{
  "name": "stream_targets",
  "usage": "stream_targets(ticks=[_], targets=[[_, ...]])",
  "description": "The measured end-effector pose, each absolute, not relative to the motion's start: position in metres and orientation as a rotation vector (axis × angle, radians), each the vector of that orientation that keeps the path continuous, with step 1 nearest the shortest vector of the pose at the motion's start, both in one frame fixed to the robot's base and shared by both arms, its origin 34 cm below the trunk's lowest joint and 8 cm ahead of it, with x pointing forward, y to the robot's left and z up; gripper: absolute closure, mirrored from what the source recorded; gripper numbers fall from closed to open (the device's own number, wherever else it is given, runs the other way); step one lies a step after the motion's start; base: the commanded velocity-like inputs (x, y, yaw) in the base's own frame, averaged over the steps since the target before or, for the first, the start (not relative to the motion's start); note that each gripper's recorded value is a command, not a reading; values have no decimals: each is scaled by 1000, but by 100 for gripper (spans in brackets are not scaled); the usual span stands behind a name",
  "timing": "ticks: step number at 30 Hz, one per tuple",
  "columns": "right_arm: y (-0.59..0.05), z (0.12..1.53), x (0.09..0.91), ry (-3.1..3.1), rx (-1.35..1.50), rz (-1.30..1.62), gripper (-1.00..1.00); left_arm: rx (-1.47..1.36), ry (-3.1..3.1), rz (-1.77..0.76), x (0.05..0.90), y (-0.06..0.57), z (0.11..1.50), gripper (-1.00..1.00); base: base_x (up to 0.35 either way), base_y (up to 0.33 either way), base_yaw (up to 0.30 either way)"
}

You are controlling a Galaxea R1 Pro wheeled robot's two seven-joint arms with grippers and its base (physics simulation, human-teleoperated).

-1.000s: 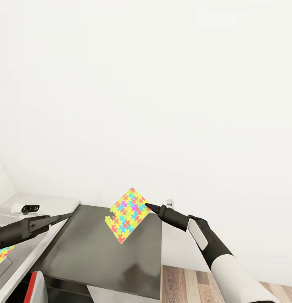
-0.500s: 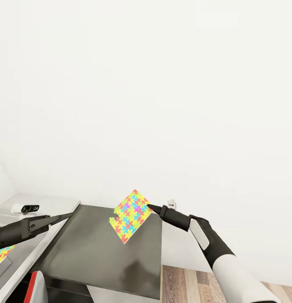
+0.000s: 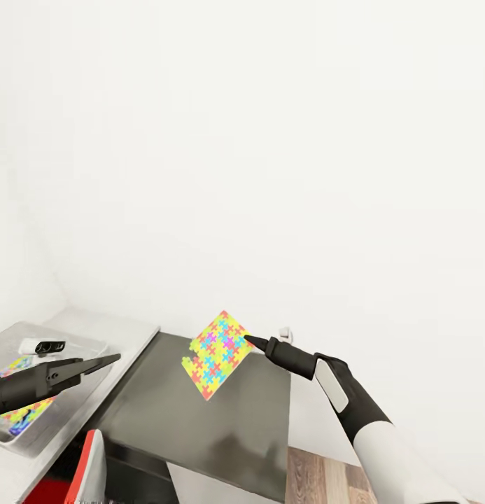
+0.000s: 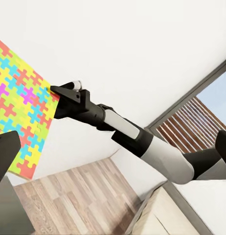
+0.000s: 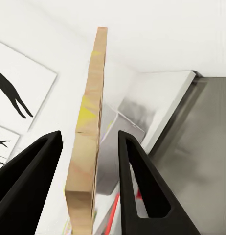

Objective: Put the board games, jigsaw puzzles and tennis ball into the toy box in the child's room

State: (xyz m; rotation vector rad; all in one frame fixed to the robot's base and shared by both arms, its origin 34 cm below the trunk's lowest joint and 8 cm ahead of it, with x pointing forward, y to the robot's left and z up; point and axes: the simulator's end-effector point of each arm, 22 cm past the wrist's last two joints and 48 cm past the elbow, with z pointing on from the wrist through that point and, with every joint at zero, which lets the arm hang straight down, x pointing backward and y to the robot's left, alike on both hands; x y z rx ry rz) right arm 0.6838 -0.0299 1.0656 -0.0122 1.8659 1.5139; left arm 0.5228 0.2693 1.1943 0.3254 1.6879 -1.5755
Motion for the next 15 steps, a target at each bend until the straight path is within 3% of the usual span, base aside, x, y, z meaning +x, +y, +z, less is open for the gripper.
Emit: stream_targets(ticks=[15], targets=[[-30,1066,684,1864,-14,1510,100,326,1688,-1575,523,269,1194,-100,0,0,283]])
